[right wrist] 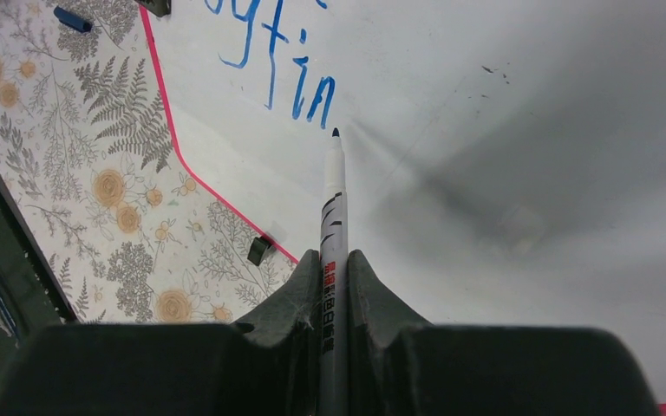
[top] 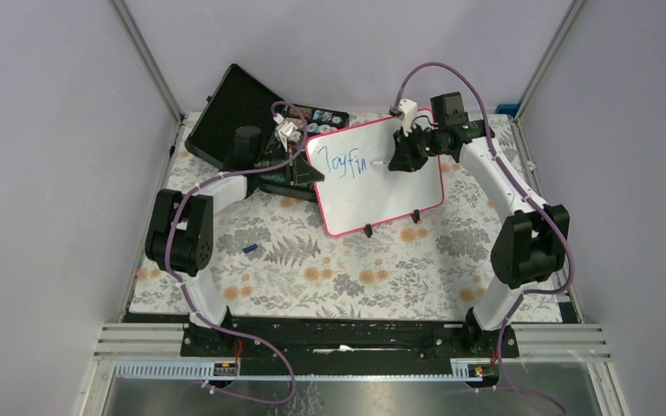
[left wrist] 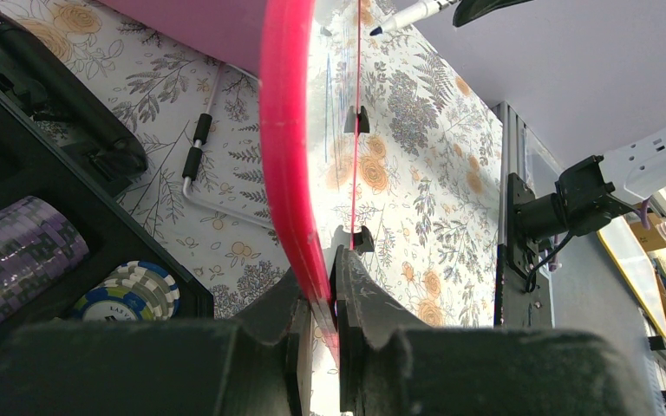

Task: Write a sentence on the whiteboard

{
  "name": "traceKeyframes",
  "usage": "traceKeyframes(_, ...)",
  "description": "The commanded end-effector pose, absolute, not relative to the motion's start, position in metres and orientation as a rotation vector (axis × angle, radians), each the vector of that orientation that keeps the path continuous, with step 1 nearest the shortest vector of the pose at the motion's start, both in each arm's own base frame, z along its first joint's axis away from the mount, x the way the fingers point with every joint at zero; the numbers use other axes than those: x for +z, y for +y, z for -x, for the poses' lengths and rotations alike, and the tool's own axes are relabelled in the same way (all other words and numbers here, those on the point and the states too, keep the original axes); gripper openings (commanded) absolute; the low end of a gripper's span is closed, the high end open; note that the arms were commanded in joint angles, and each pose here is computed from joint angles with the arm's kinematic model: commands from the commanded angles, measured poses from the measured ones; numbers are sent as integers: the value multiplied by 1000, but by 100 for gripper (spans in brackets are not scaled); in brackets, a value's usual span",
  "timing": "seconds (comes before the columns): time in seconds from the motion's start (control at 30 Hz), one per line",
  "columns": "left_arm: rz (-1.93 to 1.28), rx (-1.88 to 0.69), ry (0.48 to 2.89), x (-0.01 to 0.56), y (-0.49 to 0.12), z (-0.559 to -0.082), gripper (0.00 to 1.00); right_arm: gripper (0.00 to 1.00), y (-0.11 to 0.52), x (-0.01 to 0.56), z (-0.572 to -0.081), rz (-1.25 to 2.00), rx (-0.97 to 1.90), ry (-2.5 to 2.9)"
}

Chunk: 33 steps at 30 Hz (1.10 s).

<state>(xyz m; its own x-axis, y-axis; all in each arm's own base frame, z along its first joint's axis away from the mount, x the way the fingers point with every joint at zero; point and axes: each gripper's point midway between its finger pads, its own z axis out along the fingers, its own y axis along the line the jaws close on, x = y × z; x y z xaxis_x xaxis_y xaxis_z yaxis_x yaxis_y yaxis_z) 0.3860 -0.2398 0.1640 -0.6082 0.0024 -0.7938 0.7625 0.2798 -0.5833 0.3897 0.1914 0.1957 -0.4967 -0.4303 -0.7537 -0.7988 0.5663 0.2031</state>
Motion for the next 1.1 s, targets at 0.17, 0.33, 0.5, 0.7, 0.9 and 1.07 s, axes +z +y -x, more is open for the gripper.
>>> traceKeyframes(0.17,-777,-1286,1787,167,-241,-394,0,0,190,210,-410,954,674,2100)
traceKeyframes(0.33,-776,-1287,1787,167,-241,-395,0,0,191,205,-411,956,678,2111)
traceKeyframes(0.5,-778,-1285,1789,166,-241,-394,0,0,193,208,-416,951,682,2101)
traceKeyframes(0.7,-779,-1284,1789,166,-241,-395,0,0,197,208,-417,959,698,2100)
traceKeyframes(0.9,-778,-1285,1790,166,-241,-395,0,0,201,198,-415,976,705,2119)
traceKeyframes(1.07,-779,-1284,1790,166,-241,-396,0,0,201,195,-411,987,711,2127)
